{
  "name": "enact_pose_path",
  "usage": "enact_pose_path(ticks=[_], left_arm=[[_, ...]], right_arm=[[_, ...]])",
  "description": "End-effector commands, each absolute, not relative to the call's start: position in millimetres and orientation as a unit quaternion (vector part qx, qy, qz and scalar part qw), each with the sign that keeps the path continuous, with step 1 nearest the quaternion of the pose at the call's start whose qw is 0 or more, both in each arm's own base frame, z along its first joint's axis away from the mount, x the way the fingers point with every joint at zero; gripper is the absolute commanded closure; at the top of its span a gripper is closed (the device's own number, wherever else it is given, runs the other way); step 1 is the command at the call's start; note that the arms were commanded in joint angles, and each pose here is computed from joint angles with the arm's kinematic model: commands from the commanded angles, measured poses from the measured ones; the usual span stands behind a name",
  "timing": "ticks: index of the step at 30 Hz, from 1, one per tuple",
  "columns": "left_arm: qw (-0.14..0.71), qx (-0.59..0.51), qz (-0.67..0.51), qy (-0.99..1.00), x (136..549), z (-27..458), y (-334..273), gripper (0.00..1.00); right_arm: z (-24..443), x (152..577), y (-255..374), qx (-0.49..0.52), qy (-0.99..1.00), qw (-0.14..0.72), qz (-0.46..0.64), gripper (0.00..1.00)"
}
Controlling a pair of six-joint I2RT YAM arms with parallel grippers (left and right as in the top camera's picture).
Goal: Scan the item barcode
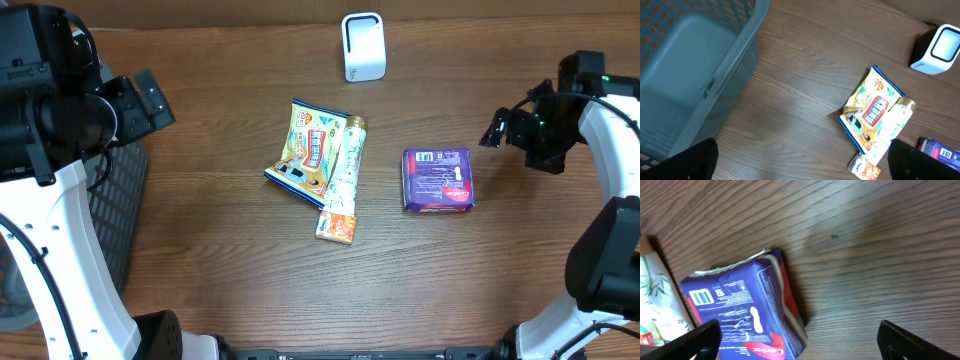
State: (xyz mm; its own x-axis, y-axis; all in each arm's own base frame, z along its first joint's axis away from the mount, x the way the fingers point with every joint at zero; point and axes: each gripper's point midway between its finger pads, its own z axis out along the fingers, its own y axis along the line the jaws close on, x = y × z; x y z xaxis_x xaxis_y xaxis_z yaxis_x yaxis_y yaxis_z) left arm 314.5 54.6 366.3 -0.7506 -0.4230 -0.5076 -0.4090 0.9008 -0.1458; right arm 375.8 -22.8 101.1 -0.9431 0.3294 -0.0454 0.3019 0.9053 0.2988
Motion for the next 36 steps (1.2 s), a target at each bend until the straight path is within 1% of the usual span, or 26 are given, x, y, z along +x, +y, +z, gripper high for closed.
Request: enact_pose_path(ticks=[1, 10, 16, 19, 22, 25, 29, 31, 34, 35, 36], left_arm=[[0.273, -0.23, -0.014, 0.934, 316.3, 364.5, 56.0, 0.0], [0.272, -0.23, -0.015, 0.934, 316.1, 364.4, 55.9, 0.0], [0.269, -0.231, -0.031, 0.935, 315.8, 363.8, 50.4, 0.0], [0.262, -0.203, -0.12, 0.936, 320.9, 366.9, 18.6, 0.0], [0.264, -0.101, -0.234, 0.93, 333.2, 375.7, -31.4, 0.0], [0.236, -0.023, -0.297, 0.925, 338.6, 368.1, -73.0, 0.0], [0.163, 0.025, -0.333, 0.929, 344.0, 331.9, -121.3, 0.01], [0.12, 0.065, -0.358, 0.924, 345.8, 307.7, -157.1, 0.0], [0.078, 0.107, -0.382, 0.914, 345.9, 281.4, -197.5, 0.0], [0.049, 0.128, -0.387, 0.912, 346.0, 259.5, -224.2, 0.02], [0.033, 0.134, -0.385, 0.912, 345.6, 247.2, -237.1, 0.03]], right_arm=[[117.6, 389.1, -25.5, 0.16, 0.972, 0.082, 0.15, 0.0], [113.4, 397.3, -59.8, 0.167, 0.978, 0.109, 0.055, 0.0], [115.6, 406.3, -62.4, 0.166, 0.976, 0.128, 0.052, 0.0], [116.3, 408.8, -62.4, 0.165, 0.976, 0.133, 0.052, 0.0], [117.0, 411.5, -63.2, 0.165, 0.975, 0.139, 0.051, 0.0], [117.2, 412.3, -63.3, 0.165, 0.975, 0.141, 0.051, 0.0], [117.3, 412.3, -63.4, 0.165, 0.975, 0.141, 0.051, 0.0], [117.3, 412.3, -63.3, 0.165, 0.975, 0.141, 0.052, 0.0], [117.2, 412.3, -63.3, 0.164, 0.975, 0.141, 0.051, 0.0], [117.3, 412.3, -63.4, 0.164, 0.975, 0.141, 0.051, 0.0], [117.2, 412.3, -63.3, 0.165, 0.975, 0.141, 0.051, 0.0]])
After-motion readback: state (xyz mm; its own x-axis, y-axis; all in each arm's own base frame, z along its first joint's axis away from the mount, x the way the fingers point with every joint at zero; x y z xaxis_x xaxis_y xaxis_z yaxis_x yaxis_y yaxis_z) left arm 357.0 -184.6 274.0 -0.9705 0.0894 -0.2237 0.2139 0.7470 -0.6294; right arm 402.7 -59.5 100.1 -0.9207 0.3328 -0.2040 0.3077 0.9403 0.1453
